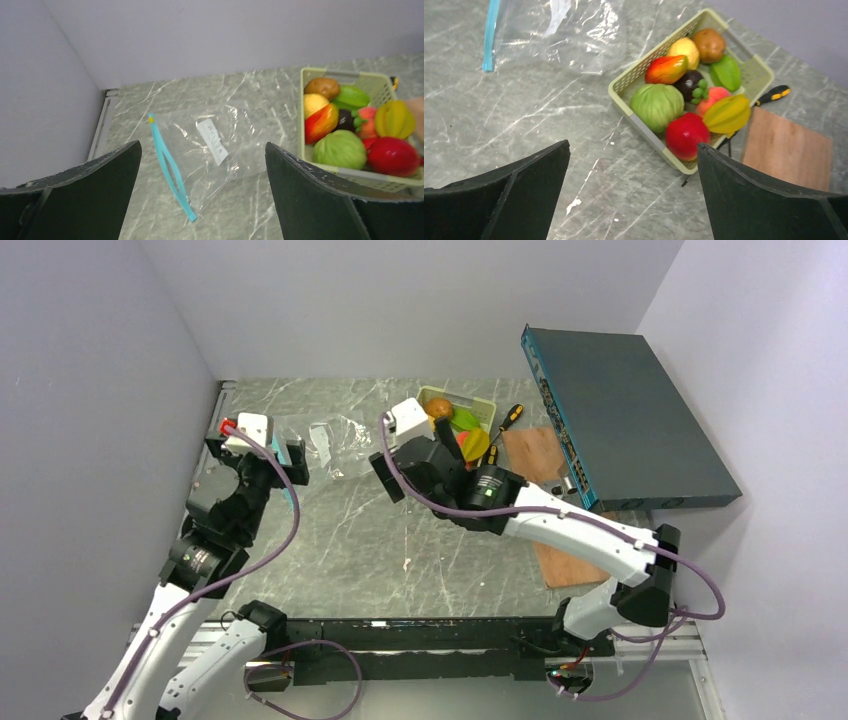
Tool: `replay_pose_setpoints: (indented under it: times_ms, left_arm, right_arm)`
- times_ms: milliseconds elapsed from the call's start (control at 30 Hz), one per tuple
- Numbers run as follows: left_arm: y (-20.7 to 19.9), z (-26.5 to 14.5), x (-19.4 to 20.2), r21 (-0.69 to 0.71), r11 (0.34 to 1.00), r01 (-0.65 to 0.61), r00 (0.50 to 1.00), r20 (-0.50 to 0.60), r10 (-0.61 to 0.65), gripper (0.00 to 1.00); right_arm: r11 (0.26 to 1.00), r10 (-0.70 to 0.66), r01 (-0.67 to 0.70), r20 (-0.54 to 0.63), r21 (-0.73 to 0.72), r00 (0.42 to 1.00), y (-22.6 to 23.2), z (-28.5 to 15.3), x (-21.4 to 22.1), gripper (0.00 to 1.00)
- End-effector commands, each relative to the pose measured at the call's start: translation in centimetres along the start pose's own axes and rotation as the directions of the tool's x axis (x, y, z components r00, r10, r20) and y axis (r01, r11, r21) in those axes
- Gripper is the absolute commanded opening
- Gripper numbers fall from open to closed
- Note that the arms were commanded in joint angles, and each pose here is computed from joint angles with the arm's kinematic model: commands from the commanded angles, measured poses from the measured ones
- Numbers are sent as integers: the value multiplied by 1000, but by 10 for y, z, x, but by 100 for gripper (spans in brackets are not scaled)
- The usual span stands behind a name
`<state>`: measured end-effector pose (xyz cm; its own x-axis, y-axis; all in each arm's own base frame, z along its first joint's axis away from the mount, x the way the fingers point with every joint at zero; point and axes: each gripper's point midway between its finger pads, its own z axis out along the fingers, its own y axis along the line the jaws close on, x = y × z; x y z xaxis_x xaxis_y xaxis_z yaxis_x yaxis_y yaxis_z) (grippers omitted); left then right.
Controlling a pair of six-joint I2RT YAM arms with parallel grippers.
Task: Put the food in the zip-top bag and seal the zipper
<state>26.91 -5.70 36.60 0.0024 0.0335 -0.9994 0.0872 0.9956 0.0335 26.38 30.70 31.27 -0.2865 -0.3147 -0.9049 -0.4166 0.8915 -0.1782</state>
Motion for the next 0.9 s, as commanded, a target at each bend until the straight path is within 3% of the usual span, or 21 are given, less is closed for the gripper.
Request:
replay_pose_setpoints:
  times_ms: [0, 133, 267, 367, 633, 767, 867]
  left_arm:
    - [16, -1, -4, -80, 995, -55, 994, 91, 62, 100]
    - [26, 9, 30, -157, 983, -95, 995, 9, 98, 100]
    - [28, 36, 72, -191, 980, -59, 985, -169, 26, 100]
    - [23, 61, 98, -142, 989, 46, 958, -273, -84, 100]
    - [68, 103, 157, -197, 897, 396, 801, -404, -442, 100]
    - [82, 119, 181, -191, 840, 508, 721, -438, -537, 100]
    - [92, 128, 205, -206, 795, 571, 645, -487, -590, 92]
  right_arm:
    - [989, 59, -56, 16, -136, 998, 37, 30, 5, 99]
    - [962, 189, -181, 20, -205, 982, 48, 46, 6, 99]
    - [940, 252, -237, 30, -247, 967, 55, 44, 4, 99]
    - [935, 274, -261, 25, -240, 961, 51, 40, 8, 100]
    - [933, 277, -281, -50, -227, 960, 46, 32, 25, 100]
    - [920, 282, -297, -92, -256, 955, 52, 27, 28, 100]
    - [906, 250, -280, -135, -318, 959, 64, 22, 31, 100]
